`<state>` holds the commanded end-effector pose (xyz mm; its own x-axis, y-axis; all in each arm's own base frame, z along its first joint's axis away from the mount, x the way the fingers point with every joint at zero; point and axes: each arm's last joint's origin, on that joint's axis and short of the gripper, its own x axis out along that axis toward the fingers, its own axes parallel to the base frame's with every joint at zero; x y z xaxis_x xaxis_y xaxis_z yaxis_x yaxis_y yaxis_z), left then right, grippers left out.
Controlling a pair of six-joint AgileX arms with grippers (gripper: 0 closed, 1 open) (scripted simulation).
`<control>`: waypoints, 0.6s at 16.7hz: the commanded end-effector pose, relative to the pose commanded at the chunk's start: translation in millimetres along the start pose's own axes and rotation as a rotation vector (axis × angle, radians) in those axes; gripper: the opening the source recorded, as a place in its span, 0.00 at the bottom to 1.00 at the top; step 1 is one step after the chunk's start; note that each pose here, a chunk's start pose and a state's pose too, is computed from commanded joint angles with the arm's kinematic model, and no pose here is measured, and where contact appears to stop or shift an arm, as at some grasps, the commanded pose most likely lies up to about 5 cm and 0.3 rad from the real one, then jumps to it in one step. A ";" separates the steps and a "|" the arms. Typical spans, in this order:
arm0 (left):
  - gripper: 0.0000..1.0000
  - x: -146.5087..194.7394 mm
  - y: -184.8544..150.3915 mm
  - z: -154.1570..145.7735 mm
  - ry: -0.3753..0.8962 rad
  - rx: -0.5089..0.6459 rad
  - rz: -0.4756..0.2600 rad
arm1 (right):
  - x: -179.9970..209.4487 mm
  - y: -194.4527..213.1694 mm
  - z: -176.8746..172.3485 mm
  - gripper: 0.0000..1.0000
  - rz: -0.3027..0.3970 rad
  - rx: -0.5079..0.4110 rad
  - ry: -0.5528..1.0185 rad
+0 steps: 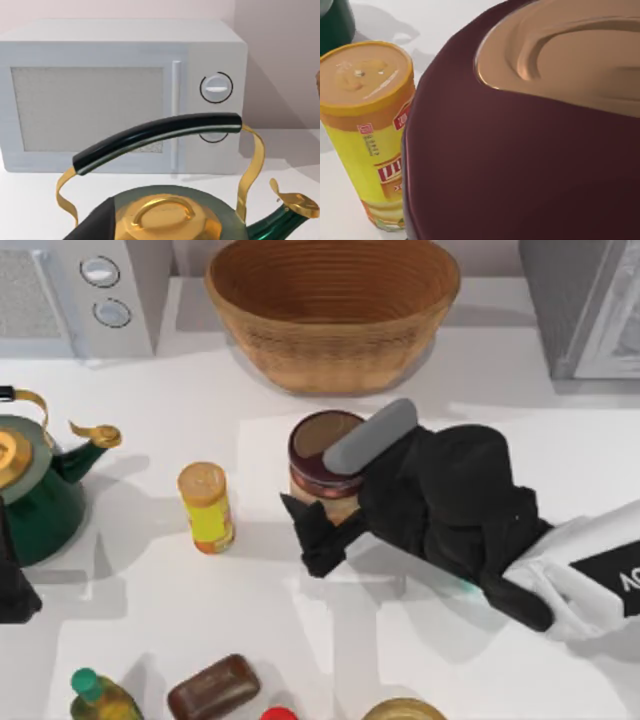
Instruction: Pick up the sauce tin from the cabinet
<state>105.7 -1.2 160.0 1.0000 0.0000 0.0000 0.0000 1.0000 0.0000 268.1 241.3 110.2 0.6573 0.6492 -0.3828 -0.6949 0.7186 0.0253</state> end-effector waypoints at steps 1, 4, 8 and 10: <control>1.00 0.0 0.0 0.0 0.000 0.000 0.000 | 0.0 0.0 0.0 0.00 0.000 0.000 0.000; 1.00 0.0 0.0 0.0 0.000 0.000 0.000 | 0.0 0.0 0.0 0.15 0.000 0.000 0.000; 1.00 0.0 0.0 0.0 0.000 0.000 0.000 | 0.0 0.0 0.0 0.45 0.000 0.000 0.000; 1.00 0.0 0.0 0.0 0.000 0.000 0.000 | 0.0 0.0 0.0 0.60 0.000 0.000 0.000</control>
<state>105.7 -1.2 160.0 1.0000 0.0000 0.0000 0.0000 1.0000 0.0000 268.1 241.3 110.2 0.6573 0.6492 -0.3828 -0.6949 0.7186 0.0253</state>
